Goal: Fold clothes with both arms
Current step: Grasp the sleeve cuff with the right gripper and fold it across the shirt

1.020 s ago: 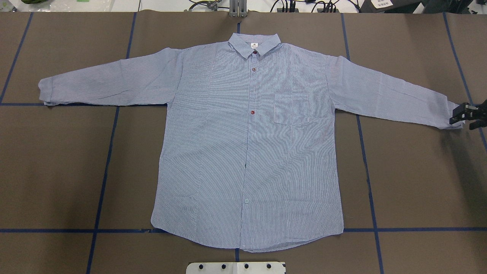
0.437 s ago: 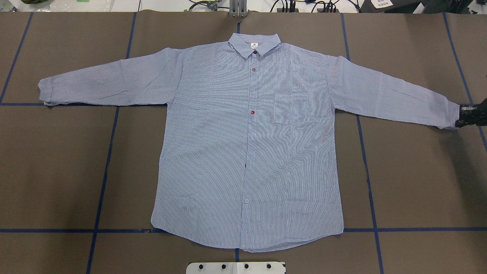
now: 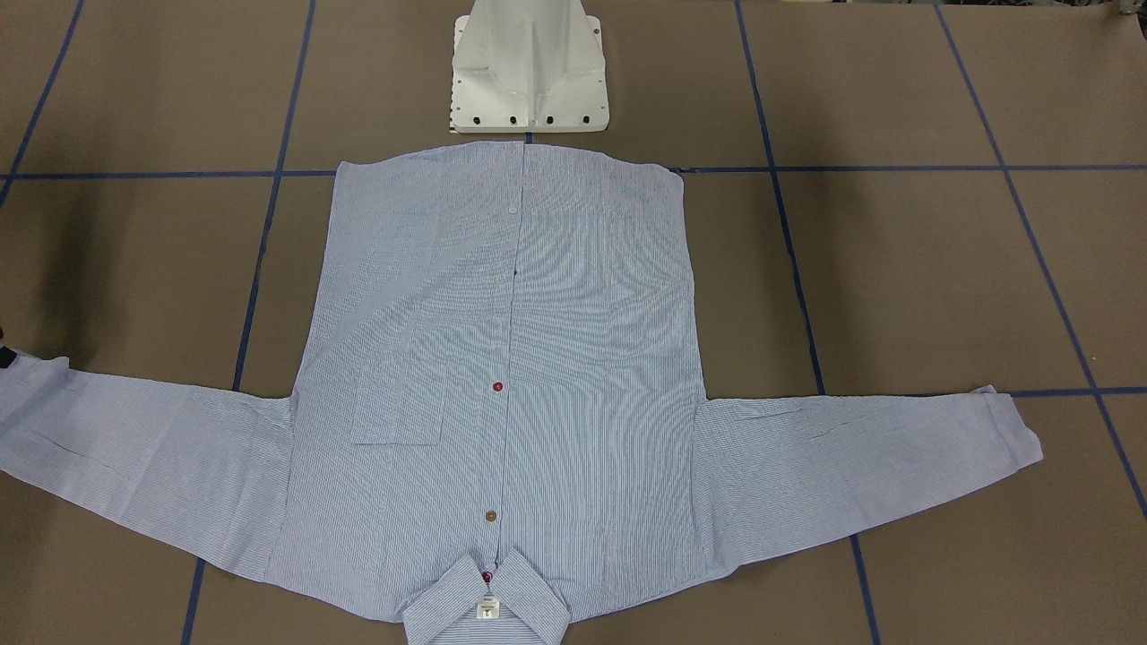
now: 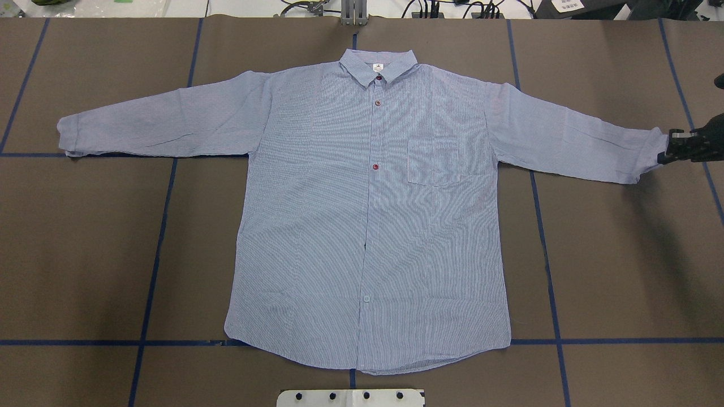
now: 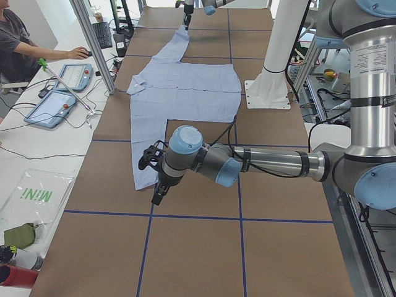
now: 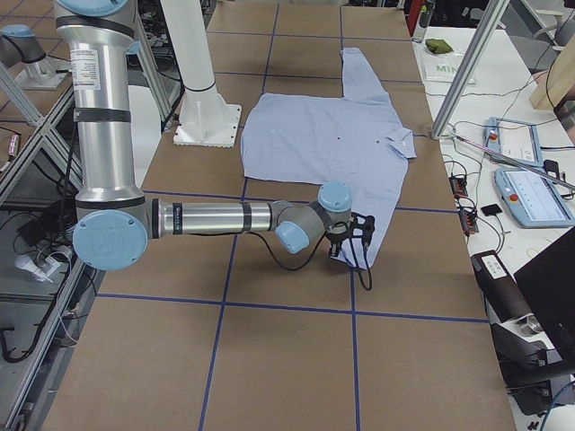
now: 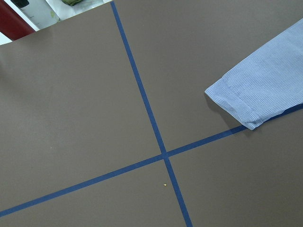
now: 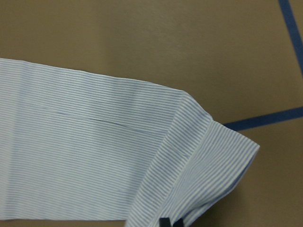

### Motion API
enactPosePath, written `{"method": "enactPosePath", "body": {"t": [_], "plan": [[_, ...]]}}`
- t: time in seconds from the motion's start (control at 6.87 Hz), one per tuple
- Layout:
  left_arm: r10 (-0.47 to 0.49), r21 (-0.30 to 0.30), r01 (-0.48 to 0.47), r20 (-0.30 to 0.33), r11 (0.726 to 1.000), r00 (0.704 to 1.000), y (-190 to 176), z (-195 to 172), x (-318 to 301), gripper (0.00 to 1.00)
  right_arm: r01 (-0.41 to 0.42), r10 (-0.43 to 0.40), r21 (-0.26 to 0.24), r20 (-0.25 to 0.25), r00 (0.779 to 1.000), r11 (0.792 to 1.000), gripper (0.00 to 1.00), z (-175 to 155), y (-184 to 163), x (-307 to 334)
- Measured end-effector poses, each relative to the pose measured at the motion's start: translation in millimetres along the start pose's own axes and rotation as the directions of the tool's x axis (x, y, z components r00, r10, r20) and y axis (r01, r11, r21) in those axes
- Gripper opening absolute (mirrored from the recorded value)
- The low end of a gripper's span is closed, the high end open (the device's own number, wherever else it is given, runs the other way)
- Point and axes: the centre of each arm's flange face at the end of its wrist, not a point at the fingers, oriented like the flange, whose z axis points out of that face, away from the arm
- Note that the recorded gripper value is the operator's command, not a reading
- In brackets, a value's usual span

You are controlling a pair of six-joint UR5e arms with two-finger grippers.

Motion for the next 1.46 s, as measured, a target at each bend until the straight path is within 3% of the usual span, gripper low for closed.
{"method": "enactPosePath", "body": {"t": [0.15,0.44,0.73,0.87,1.46], "plan": [[-0.008,-0.004,0.008,-0.003,1.000,1.000,0.4,1.0,-0.2,0.99,-0.009,0.009,-0.015,0.021,1.000,1.000,0.00,-8.4,-11.9,-71.1],[-0.044,-0.010,0.044,-0.007,0.999,0.999,1.5,2.5,-0.8,0.99,-0.072,0.077,-0.087,0.064,0.995,0.994,0.00,22.3,2.8,-256.6],[-0.058,-0.012,0.058,-0.007,0.998,0.998,3.3,5.1,-3.1,0.99,-0.158,0.165,-0.082,0.091,0.982,0.984,0.00,63.9,36.9,-452.1],[-0.059,-0.012,0.059,-0.006,0.998,0.998,3.5,5.2,-3.2,0.99,-0.165,0.172,-0.078,0.094,0.981,0.983,0.00,77.9,50.1,-517.4],[-0.050,0.001,0.050,-0.005,0.999,0.999,1.8,-1.3,1.2,0.99,-0.189,0.193,-0.048,0.128,0.973,0.981,0.00,98.8,80.4,-604.9]]}}
